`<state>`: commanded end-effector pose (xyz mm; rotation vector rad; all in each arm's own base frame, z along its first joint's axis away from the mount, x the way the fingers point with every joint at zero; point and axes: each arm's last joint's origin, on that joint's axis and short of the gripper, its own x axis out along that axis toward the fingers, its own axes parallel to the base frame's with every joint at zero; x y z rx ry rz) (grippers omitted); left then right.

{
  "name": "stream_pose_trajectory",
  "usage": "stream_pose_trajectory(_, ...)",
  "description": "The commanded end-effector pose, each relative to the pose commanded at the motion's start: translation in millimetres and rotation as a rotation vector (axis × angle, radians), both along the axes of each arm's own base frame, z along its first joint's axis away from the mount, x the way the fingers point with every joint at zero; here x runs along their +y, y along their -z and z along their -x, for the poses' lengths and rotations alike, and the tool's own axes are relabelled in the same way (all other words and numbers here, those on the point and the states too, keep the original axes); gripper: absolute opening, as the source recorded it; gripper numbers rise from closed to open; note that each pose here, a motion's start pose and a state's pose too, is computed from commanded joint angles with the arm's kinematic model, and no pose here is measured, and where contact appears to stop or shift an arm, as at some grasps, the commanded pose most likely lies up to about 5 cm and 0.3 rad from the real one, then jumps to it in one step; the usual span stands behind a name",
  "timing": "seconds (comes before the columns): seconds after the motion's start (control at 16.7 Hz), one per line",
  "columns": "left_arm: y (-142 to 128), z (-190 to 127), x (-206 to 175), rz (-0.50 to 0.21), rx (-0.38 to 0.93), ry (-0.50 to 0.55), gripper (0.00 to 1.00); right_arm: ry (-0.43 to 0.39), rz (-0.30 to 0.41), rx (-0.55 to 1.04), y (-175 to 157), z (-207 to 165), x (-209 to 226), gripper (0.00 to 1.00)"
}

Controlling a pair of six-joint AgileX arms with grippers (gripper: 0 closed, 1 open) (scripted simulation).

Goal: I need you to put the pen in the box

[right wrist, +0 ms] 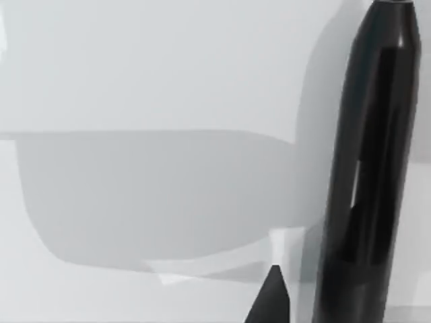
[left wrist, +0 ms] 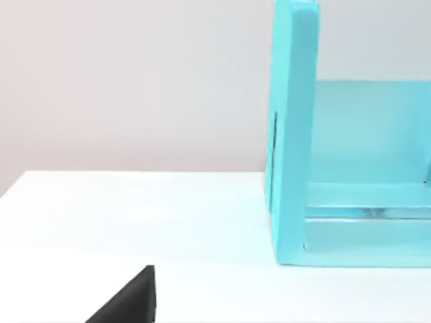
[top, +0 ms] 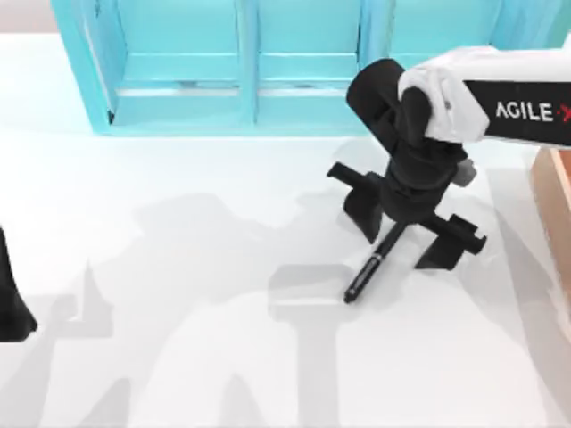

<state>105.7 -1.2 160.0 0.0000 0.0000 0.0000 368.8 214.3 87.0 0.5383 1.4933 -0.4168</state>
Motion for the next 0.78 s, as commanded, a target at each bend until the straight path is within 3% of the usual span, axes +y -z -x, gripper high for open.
stream_pose_trajectory(0.12, 0.0, 0.0, 0.0, 0.000, 0.000, 0.000, 1.00, 0.000, 0.000, 0.000, 0.0, 0.0, 0.0, 0.02)
stream_pose_trajectory(0.18, 0.0, 0.0, 0.0, 0.000, 0.000, 0.000, 1.00, 0.000, 0.000, 0.000, 0.0, 0.0, 0.0, 0.00)
stream_pose_trajectory(0.6, 0.0, 0.0, 0.0, 0.000, 0.000, 0.000, 1.00, 0.000, 0.000, 0.000, 0.0, 0.0, 0.0, 0.00)
stream_pose_trajectory(0.66, 0.0, 0.0, 0.0, 0.000, 0.000, 0.000, 1.00, -0.028, 0.033, -0.009, -29.2, 6.0, -6.8, 0.00)
stream_pose_trajectory(0.78, 0.0, 0.0, 0.0, 0.000, 0.000, 0.000, 1.00, -0.024, 0.032, -0.011, -34.0, 4.6, -6.5, 0.00)
